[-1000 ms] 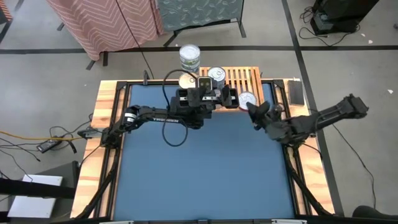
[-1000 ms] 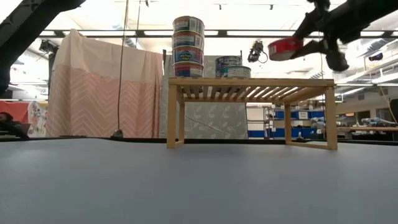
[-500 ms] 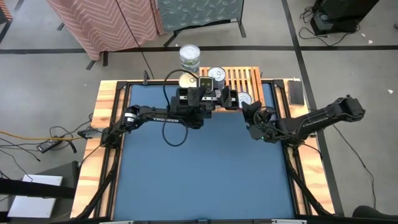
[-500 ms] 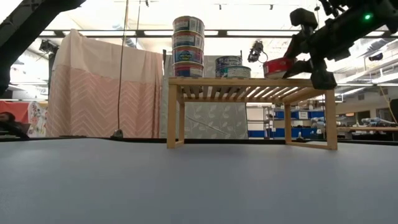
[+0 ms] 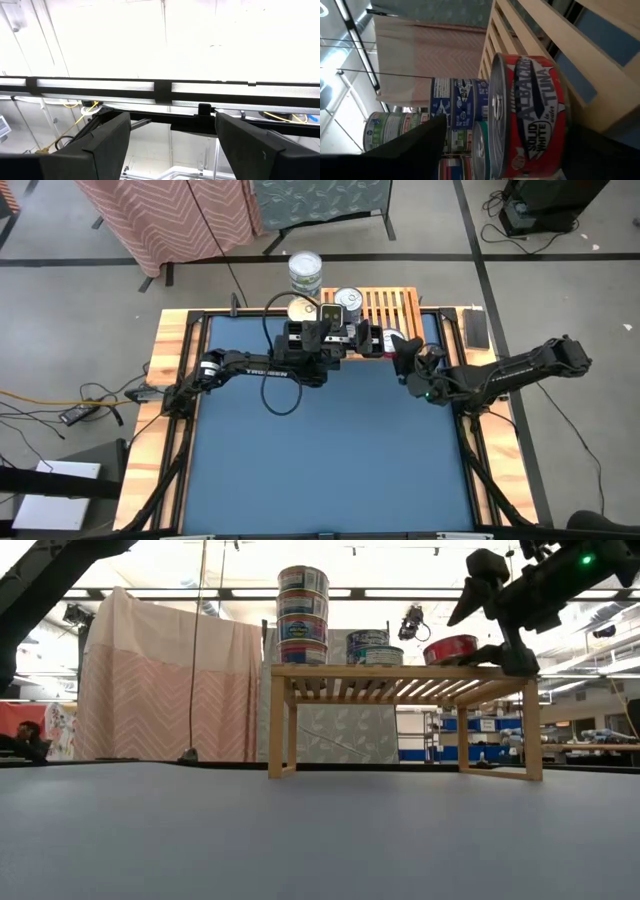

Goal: Stack canned seafood by type on shelf
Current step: Put the red tuna can on the shelf

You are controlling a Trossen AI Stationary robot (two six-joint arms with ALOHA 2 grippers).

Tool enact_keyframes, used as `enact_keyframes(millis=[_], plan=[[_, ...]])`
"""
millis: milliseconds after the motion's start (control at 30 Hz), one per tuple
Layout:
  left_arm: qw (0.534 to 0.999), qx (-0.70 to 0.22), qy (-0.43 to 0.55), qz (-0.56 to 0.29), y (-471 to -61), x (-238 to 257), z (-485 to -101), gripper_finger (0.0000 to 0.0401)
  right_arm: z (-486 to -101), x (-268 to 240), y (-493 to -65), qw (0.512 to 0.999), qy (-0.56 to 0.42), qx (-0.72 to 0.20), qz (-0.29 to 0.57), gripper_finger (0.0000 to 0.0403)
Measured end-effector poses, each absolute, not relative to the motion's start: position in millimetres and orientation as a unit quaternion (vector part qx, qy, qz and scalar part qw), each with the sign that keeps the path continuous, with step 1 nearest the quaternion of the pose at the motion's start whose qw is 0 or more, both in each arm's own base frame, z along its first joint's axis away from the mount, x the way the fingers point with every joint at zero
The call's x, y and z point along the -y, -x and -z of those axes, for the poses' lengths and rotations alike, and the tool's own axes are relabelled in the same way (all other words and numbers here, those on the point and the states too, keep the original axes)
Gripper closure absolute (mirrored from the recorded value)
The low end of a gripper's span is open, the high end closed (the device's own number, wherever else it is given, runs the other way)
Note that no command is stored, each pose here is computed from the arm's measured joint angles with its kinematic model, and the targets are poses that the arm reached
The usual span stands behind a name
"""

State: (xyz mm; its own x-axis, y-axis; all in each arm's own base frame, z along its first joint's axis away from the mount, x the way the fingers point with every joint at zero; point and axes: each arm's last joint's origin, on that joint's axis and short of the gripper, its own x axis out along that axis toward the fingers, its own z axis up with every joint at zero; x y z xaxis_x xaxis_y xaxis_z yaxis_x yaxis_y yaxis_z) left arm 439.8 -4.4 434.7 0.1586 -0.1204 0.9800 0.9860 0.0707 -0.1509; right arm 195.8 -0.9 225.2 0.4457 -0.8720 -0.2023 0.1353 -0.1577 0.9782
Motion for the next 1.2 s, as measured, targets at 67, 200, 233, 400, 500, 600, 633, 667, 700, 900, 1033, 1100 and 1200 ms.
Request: enact_keyframes(millis=[67,200,233,400,500,600,633,667,700,900,1033,1100,1200], plan=[[0.583,0.442,0.489,0.474,-440,4,-435,0.0105,-227,5,-195,0.572,-0.632,0.292,0.433,0.0057],[0.583,0.442,0.489,0.474,-440,4,-435,0.0105,-231,15,-195,0.576,-0.64,0.272,0.43,0.0053],[0.583,0.443,0.49,0.474,-440,4,-435,0.0105,-232,18,-195,0.578,-0.64,0.269,0.43,0.0055],[0.582,0.443,0.49,0.474,-440,4,-435,0.0105,-239,31,-195,0.57,-0.651,0.279,0.417,0.0064],[0.581,0.442,0.492,0.475,-440,4,-435,0.0105,-241,36,-194,0.598,-0.642,0.245,0.413,0.0069],[0.575,0.436,0.498,0.48,-440,4,-435,0.0105,-243,36,-193,0.608,-0.645,0.229,0.403,0.0071],[0.574,0.435,0.499,0.481,-440,4,-435,0.0105,-245,36,-192,0.614,-0.643,0.224,0.399,0.0072],[0.574,0.434,0.5,0.481,-440,4,-435,0.0105,-246,35,-191,0.622,-0.641,0.216,0.396,0.0072],[0.572,0.433,0.502,0.483,-440,4,-435,0.0105,-247,35,-189,0.628,-0.639,0.205,0.393,0.0072],[0.568,0.432,0.499,0.492,-435,5,-441,0.0105,-253,34,-171,0.643,-0.628,0.182,0.399,0.0073],[0.57,0.43,0.494,0.497,-433,5,-444,0.0105,-254,34,-165,0.654,-0.616,0.171,0.405,0.0079],[0.571,0.429,0.493,0.498,-432,5,-444,0.0105,-253,36,-166,0.655,-0.62,0.161,0.401,0.0083],[0.57,0.43,0.491,0.499,-431,5,-446,0.0105,-248,40,-171,0.656,-0.636,0.12,0.389,0.0089]])
